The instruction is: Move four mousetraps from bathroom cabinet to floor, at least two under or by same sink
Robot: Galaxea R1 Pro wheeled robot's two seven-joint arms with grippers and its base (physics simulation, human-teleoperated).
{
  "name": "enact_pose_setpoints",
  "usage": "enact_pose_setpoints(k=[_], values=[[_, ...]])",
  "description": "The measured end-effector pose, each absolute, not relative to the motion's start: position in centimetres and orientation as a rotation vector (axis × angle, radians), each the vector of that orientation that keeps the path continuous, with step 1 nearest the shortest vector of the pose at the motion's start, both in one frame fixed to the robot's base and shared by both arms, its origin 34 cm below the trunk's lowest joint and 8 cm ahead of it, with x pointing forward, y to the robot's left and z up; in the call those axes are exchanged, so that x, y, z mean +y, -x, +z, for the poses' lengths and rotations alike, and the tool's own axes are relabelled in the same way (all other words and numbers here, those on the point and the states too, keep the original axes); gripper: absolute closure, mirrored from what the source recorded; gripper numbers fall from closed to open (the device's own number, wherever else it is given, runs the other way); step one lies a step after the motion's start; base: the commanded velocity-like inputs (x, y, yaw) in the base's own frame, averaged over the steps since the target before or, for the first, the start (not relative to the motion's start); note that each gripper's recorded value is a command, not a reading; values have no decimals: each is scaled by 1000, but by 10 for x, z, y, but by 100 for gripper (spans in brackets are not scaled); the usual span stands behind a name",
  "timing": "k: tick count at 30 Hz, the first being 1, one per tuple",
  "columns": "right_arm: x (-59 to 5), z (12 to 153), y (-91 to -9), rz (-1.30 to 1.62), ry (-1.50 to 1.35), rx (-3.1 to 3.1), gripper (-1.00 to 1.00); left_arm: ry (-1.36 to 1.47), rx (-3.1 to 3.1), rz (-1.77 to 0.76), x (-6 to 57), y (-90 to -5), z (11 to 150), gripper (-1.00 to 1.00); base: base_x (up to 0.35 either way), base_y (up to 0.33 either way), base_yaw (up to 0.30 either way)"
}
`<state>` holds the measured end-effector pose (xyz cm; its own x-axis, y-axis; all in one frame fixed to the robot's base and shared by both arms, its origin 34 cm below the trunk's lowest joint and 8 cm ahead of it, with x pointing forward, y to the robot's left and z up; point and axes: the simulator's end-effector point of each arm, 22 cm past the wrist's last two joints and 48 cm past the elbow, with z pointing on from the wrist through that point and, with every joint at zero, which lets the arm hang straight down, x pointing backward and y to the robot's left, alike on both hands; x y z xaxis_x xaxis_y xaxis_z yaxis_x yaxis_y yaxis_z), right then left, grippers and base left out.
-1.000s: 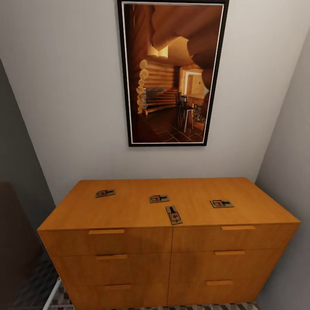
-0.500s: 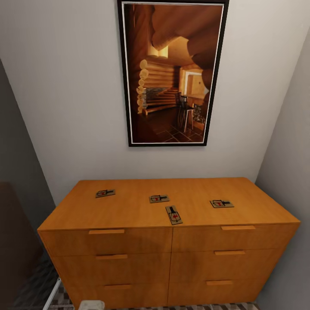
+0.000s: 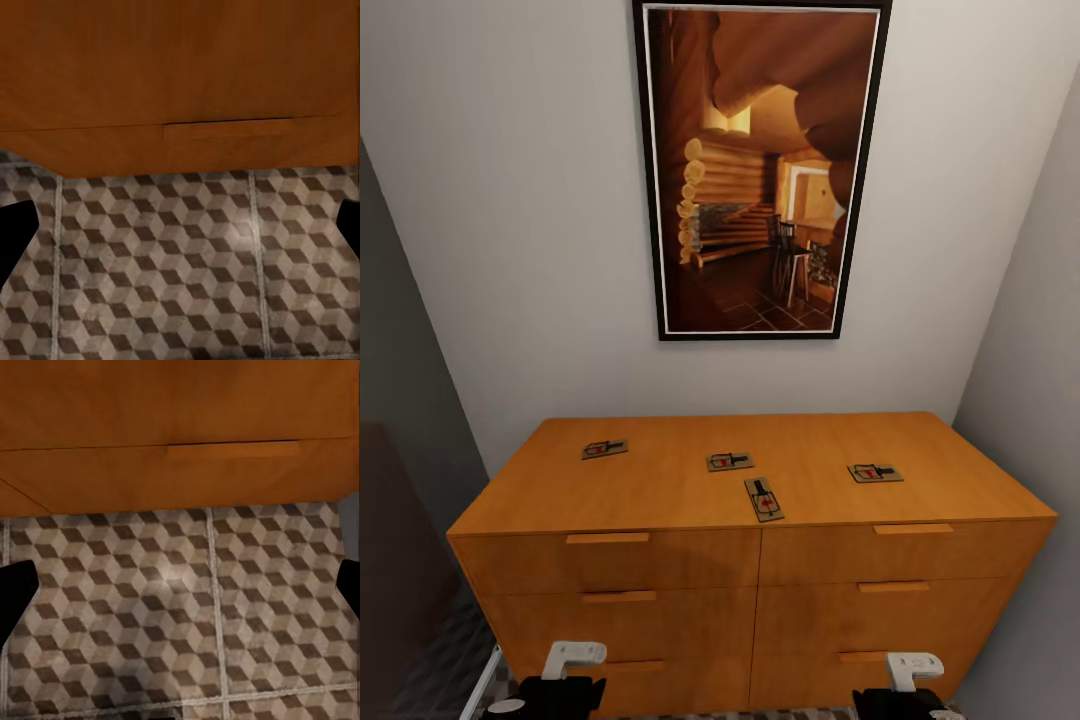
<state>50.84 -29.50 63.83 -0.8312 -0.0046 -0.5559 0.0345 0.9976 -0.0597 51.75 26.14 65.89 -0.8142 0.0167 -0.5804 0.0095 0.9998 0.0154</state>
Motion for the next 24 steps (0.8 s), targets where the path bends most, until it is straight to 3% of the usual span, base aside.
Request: enact_pose_setpoints(k=[24], values=[[-304, 693, -534, -108, -43, 2476, -100, -87, 2481, -22, 234, -531, 690, -100, 0, 0, 0]])
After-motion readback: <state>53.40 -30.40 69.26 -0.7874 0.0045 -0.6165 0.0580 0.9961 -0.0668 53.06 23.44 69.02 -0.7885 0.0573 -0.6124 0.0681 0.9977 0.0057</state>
